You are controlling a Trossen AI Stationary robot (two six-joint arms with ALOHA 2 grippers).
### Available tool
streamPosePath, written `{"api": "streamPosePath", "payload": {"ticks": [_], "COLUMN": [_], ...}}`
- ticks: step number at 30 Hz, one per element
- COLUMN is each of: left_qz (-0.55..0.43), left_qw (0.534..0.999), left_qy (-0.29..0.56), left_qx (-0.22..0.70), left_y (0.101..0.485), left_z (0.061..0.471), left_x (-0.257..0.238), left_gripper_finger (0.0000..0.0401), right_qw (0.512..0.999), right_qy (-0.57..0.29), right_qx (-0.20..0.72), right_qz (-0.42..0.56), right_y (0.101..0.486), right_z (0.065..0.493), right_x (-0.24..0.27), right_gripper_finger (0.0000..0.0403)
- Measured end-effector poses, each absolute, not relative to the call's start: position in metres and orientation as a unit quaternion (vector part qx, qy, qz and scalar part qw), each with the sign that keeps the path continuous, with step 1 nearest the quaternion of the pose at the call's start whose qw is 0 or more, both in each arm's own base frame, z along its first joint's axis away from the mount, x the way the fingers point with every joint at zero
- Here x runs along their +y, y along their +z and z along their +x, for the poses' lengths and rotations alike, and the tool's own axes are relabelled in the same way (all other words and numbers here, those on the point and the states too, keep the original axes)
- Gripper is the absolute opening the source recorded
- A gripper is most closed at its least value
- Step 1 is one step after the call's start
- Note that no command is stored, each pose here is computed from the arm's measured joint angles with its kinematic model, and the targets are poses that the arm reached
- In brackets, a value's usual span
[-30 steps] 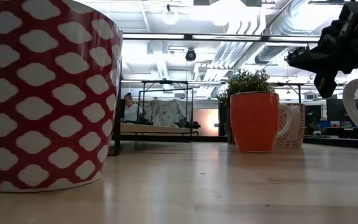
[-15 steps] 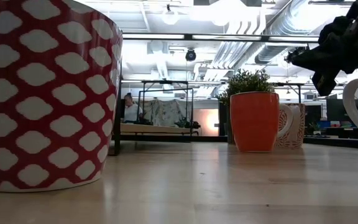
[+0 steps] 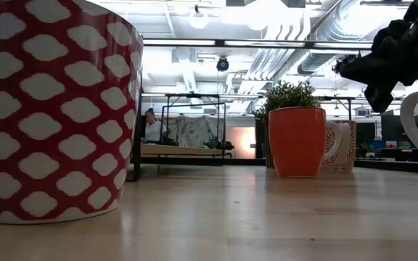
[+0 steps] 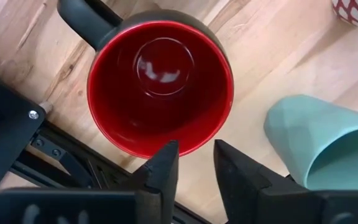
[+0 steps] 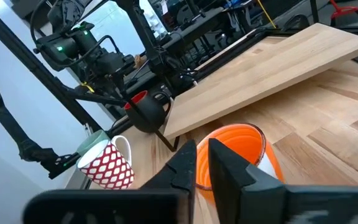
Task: Place coffee mugs
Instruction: Put the black cup on the shelf
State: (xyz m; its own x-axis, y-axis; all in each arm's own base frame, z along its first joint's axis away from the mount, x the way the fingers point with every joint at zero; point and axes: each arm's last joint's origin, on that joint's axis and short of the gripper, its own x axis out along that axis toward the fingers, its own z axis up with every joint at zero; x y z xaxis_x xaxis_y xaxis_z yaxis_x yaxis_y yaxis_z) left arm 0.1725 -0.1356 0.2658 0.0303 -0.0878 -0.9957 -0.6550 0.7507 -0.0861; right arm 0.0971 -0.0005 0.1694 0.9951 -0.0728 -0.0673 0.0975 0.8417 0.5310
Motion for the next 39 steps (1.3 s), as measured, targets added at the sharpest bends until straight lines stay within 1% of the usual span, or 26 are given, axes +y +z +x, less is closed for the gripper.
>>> {"api": "streamPosePath", "payload": {"ticks": [4, 6, 9, 12, 18, 26, 39], "left_qz": [-0.281, -0.286, -0.289, -0.286, -0.279, -0.239, -0.218], "left_qw": [0.665, 0.678, 0.709, 0.723, 0.721, 0.701, 0.682], "left_qy": [0.213, 0.197, 0.167, 0.160, 0.172, 0.193, 0.226], "left_qx": [0.658, 0.648, 0.622, 0.608, 0.611, 0.643, 0.660], "left_y": [0.266, 0.266, 0.268, 0.268, 0.264, 0.239, 0.217], "left_z": [0.173, 0.177, 0.184, 0.186, 0.189, 0.201, 0.210], "left_x": [-0.136, -0.138, -0.142, -0.143, -0.145, -0.155, -0.162], "left_gripper_finger": [0.0137, 0.0151, 0.0163, 0.0167, 0.0168, 0.0168, 0.0168], "right_qw": [0.959, 0.960, 0.961, 0.961, 0.961, 0.961, 0.961], "right_qy": [-0.045, -0.044, -0.043, -0.042, -0.042, -0.040, -0.040], "right_qx": [0.023, 0.023, 0.024, 0.024, 0.024, 0.025, 0.025], "right_qz": [0.278, 0.275, 0.274, 0.273, 0.273, 0.274, 0.274], "right_y": [0.169, 0.169, 0.169, 0.169, 0.169, 0.169, 0.169], "right_z": [0.097, 0.097, 0.097, 0.097, 0.097, 0.097, 0.097], "right_x": [0.000, 0.000, 0.000, 0.000, 0.000, 0.000, 0.000], "right_gripper_finger": [0.0064, 0.0071, 0.0073, 0.0074, 0.0074, 0.0074, 0.0074]}}
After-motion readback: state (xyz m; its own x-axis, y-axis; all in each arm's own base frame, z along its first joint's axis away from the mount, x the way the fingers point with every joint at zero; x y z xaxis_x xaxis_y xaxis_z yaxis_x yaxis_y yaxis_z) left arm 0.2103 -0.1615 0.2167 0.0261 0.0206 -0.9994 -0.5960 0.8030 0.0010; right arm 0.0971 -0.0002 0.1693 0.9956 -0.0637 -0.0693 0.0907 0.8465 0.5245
